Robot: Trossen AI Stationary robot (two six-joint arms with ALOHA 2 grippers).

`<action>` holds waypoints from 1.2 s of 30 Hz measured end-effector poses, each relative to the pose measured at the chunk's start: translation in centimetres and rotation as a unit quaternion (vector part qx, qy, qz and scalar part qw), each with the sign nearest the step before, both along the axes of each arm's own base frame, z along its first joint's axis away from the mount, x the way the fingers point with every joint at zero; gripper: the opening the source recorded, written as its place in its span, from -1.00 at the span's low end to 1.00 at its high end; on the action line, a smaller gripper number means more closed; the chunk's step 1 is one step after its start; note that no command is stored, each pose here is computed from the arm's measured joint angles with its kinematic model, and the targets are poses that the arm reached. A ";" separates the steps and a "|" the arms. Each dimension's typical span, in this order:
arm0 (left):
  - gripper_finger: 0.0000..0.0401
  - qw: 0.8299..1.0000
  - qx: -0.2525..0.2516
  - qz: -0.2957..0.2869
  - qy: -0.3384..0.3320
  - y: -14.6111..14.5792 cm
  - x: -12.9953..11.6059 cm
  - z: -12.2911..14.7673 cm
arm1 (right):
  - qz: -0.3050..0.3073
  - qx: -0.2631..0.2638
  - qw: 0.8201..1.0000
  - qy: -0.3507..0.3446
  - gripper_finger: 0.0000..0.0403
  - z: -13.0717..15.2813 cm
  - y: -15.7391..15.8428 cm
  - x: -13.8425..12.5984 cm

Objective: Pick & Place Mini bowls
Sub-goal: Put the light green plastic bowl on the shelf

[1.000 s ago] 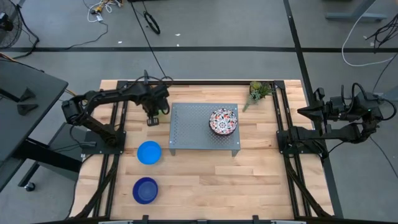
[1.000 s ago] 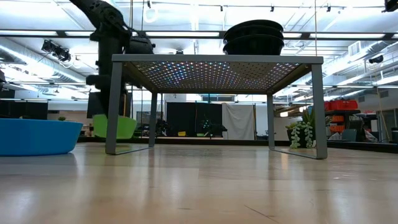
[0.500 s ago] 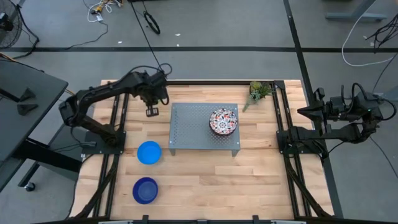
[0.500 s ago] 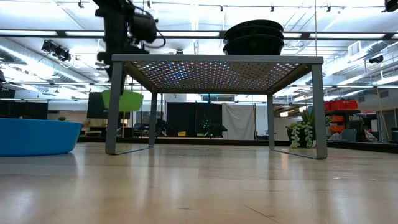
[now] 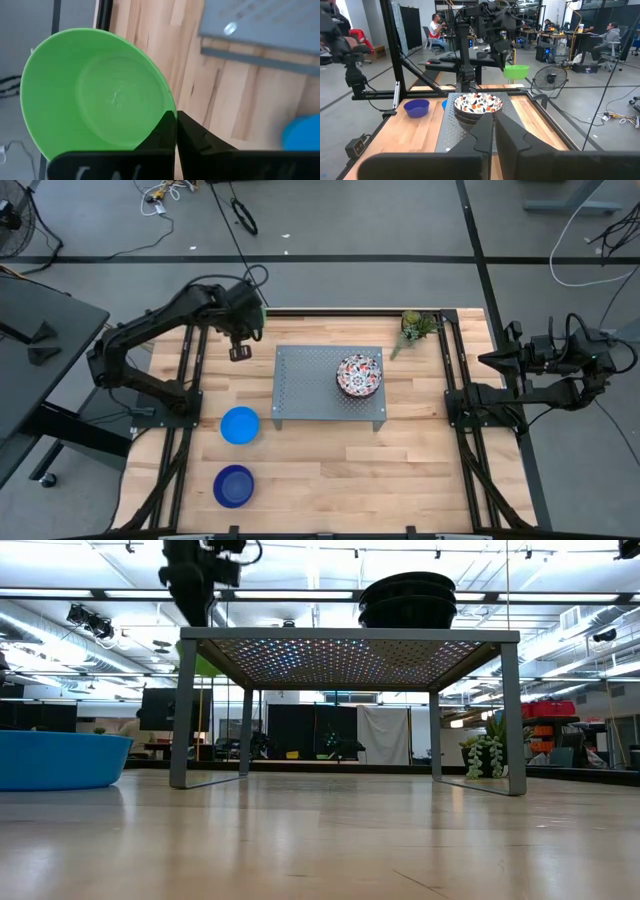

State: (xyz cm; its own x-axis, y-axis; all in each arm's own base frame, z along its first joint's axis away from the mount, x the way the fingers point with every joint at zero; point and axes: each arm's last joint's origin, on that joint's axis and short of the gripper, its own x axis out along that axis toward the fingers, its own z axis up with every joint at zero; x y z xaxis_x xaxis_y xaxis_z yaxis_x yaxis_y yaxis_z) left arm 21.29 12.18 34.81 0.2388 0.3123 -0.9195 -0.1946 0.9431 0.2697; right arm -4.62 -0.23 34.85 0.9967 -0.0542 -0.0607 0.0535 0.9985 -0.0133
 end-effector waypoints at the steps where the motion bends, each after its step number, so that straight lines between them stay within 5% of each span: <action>1: -0.99 1.000 0.001 -0.005 -0.006 -0.2 0.1 0.4 | 0.000 0.000 1.000 0.000 -0.89 0.0 0.0 0.0; 10: -0.99 0.995 0.014 -0.075 -0.063 -3.0 1.3 3.8 | 0.000 0.000 1.000 0.000 -0.89 0.0 0.0 0.0; 22: -0.99 0.982 0.007 -0.172 -0.074 -7.3 3.3 4.0 | 0.000 0.000 1.000 0.000 -0.89 0.0 0.0 0.0; 36: -0.99 0.925 0.025 -0.375 -0.055 -12.2 6.5 2.4 | 0.000 0.000 1.000 0.000 -0.89 0.0 0.0 0.0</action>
State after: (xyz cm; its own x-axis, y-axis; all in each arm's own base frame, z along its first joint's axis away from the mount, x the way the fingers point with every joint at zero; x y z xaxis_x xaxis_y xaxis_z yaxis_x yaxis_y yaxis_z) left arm 27.82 -0.06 37.22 0.4974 0.0621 -0.8653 0.4805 0.8107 0.3344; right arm -4.62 -0.23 34.86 0.9967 -0.0545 -0.0603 0.0538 0.9985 -0.0132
